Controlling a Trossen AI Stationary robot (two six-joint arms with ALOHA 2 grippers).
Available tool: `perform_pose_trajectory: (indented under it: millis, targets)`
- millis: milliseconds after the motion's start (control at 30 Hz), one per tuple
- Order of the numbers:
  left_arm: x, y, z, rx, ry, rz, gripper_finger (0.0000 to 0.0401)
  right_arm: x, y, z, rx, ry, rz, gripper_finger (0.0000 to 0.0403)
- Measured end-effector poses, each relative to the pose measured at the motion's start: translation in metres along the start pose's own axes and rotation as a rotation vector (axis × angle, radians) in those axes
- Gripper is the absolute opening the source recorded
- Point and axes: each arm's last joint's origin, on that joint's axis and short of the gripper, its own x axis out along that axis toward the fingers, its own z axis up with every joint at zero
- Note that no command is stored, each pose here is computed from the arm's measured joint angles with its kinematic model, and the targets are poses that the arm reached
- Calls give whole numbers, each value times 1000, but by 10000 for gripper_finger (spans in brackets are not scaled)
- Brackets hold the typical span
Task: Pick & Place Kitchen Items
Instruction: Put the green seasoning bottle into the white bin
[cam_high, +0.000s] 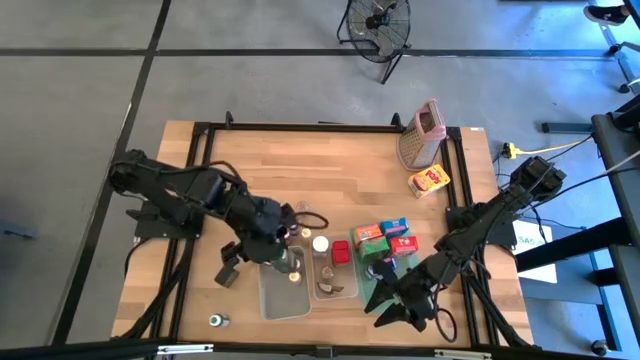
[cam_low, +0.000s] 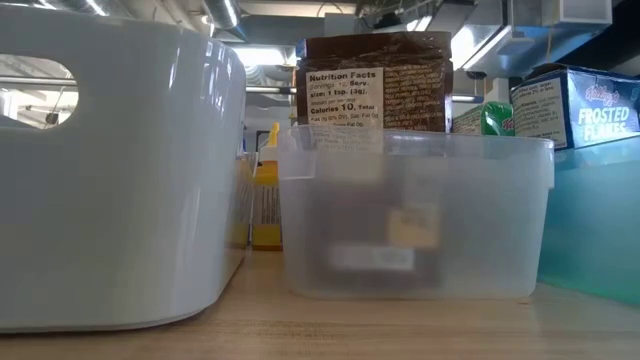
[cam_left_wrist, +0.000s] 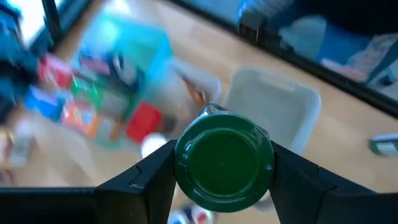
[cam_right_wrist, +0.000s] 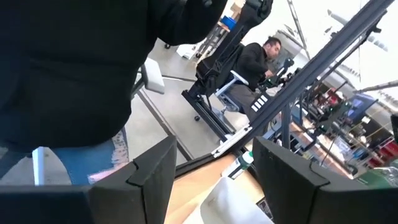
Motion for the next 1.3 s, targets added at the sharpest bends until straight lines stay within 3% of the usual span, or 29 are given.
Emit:
perform_pose_trajectory:
  millis: [167,433,600,1033,1300]
  targets:
    - [8,12,1,94,-31,27,205,0,0,0,-11,-3,-2,213]
    - [73,36,0,164,27,-61,205,-1,14,6,-100,13,35,213]
    - [100,42,2,217,25,-68,205,-4,27,14,-125,62,-31,213]
    - [104,58,-4,180,12,-21,205,-10,49,28,-182,69,-33,213]
    - [133,63,-12,159,72,-57,207,-11,50,27,-181,84,-21,213]
